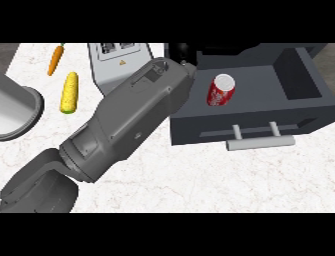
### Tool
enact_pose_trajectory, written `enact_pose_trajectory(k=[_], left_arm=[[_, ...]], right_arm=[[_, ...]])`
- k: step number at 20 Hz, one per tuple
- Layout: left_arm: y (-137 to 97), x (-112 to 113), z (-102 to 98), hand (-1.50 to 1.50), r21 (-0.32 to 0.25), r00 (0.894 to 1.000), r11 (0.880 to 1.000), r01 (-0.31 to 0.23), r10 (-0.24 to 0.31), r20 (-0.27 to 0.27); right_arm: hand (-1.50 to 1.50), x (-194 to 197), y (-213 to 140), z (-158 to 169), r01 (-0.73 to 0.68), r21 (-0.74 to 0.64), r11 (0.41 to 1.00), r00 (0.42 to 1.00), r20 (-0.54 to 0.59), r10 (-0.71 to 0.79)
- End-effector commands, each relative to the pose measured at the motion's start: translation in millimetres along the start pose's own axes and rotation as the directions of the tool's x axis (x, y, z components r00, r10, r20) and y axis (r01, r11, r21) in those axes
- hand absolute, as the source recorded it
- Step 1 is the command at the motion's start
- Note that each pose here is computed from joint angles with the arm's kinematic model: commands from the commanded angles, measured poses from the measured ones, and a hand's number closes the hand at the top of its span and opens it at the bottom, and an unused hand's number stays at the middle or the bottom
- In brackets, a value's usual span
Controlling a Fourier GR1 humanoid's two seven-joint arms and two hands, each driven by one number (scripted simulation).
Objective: Pick up the can, place it into the drawer and close the drawer
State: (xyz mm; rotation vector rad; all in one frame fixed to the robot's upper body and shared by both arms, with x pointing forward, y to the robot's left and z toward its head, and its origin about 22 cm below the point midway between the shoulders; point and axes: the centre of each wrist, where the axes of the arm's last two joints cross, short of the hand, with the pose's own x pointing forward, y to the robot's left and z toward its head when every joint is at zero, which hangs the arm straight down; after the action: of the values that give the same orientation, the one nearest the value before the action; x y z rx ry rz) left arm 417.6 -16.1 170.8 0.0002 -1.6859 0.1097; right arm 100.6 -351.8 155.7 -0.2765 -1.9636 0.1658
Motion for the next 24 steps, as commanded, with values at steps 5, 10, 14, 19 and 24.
enact_pose_trajectory(k=[5, 10, 14, 19, 24], left_arm=[[-10, 13, 3, -1.50, 0.003, 0.997, 1.000, -0.009, 0.009, 0.078], [-12, 19, 4, -1.50, -0.013, 0.997, 0.999, -0.053, 0.053, 0.063], [-3, 10, -2, -1.50, -0.022, 0.997, 0.998, -0.067, 0.068, 0.038], [-17, 26, 7, -1.50, -0.006, 0.998, 0.998, -0.062, 0.062, 0.024], [3, -5, 3, -1.50, 0.033, 0.999, 0.999, -0.023, 0.022, 0.030]], right_arm=[[-1.50, 19, 17, -33, -0.231, 0.070, 0.970, 0.965, 0.143, 0.220], [-1.50, 17, 52, -44, -0.326, 0.090, 0.941, 0.937, 0.160, 0.310], [-1.50, 18, 73, -64, -0.425, 0.123, 0.897, 0.898, 0.180, 0.401], [-1.50, -21, 103, -106, -0.500, 0.118, 0.858, 0.860, 0.188, 0.475], [-1.50, -20, 138, -133, -0.617, 0.113, 0.779, 0.778, 0.234, 0.583]])
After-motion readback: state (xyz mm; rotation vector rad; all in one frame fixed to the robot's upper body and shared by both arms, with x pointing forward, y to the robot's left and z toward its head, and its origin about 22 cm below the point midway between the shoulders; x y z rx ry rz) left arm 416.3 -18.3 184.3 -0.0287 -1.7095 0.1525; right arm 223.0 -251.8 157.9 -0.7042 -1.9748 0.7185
